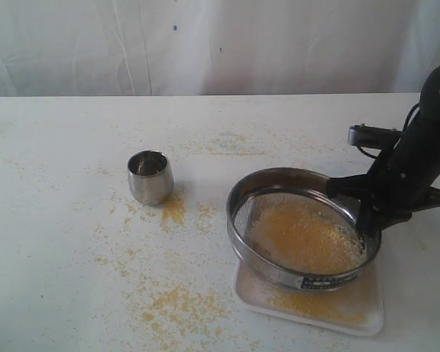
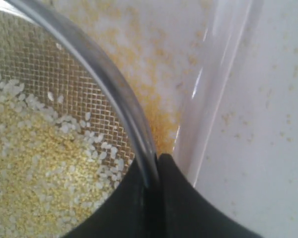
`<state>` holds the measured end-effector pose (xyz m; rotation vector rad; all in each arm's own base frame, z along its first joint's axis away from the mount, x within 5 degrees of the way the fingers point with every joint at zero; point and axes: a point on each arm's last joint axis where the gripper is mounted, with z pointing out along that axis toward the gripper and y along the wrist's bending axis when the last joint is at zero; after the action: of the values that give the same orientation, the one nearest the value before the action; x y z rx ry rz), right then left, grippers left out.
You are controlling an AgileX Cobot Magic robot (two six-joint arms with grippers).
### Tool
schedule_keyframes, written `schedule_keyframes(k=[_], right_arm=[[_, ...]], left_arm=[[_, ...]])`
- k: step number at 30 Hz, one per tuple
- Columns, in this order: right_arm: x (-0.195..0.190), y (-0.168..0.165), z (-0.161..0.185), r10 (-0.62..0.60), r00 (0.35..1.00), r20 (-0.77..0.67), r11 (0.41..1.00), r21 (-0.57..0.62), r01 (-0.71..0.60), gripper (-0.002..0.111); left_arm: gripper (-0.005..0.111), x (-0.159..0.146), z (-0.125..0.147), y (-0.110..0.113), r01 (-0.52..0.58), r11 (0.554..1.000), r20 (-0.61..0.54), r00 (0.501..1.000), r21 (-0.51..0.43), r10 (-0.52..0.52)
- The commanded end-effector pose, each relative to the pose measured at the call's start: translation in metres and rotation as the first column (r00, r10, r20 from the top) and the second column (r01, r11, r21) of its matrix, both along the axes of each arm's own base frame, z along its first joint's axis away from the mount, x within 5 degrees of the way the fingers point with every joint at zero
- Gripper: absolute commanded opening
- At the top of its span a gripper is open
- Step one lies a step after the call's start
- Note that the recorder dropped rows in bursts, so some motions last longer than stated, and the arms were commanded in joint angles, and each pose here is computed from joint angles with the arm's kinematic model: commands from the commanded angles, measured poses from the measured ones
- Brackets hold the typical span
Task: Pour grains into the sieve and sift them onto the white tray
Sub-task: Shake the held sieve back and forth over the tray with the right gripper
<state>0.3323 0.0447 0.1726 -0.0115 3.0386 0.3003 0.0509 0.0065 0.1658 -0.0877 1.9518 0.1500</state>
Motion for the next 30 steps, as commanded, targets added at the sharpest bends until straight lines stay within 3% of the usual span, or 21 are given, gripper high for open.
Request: schedule_keyframes(k=[1, 8, 13, 18, 23, 27, 30], right_arm=[[-0.011, 0.003, 0.009, -0.009, 0.997, -0.075, 1.000, 0.028, 0.012, 0.000], [0.007, 0.000, 0.010, 0.010, 0.986, 0.167, 1.000, -0.021, -0.006, 0.000], [-0.020, 0.002, 0.007, 0.065, 0.991, -0.116, 0.998, 0.004, -0.065, 0.000], [0.005, -0.002, 0.010, 0.039, 0.988, 0.147, 0.998, -0.044, -0.033, 0.000], [-0.022, -0.001, 0.004, 0.078, 0.990, -0.115, 0.996, -0.026, -0.082, 0.000], [0.007, -0.004, 0.002, 0.073, 0.978, 0.194, 0.995, -0.079, -0.059, 0.000], [0.007, -0.004, 0.005, 0.073, 0.978, 0.196, 0.995, -0.079, -0.058, 0.000]], left_arm=[[0.000, 0.000, -0.001, 0.000, -0.002, 1.000, 0.001, 1.000, -0.013, 0.002], [0.000, 0.000, -0.001, 0.000, -0.002, 1.000, 0.001, 1.000, -0.013, 0.002], [0.000, 0.000, -0.001, 0.000, -0.002, 1.000, 0.001, 1.000, -0.013, 0.002], [0.000, 0.000, -0.001, 0.000, -0.002, 1.000, 0.001, 1.000, -0.013, 0.002], [0.000, 0.000, -0.001, 0.000, -0.002, 1.000, 0.001, 1.000, -0.013, 0.002], [0.000, 0.000, -0.001, 0.000, -0.002, 1.000, 0.001, 1.000, -0.013, 0.002], [0.000, 0.000, -0.001, 0.000, -0.002, 1.000, 0.001, 1.000, -0.013, 0.002]])
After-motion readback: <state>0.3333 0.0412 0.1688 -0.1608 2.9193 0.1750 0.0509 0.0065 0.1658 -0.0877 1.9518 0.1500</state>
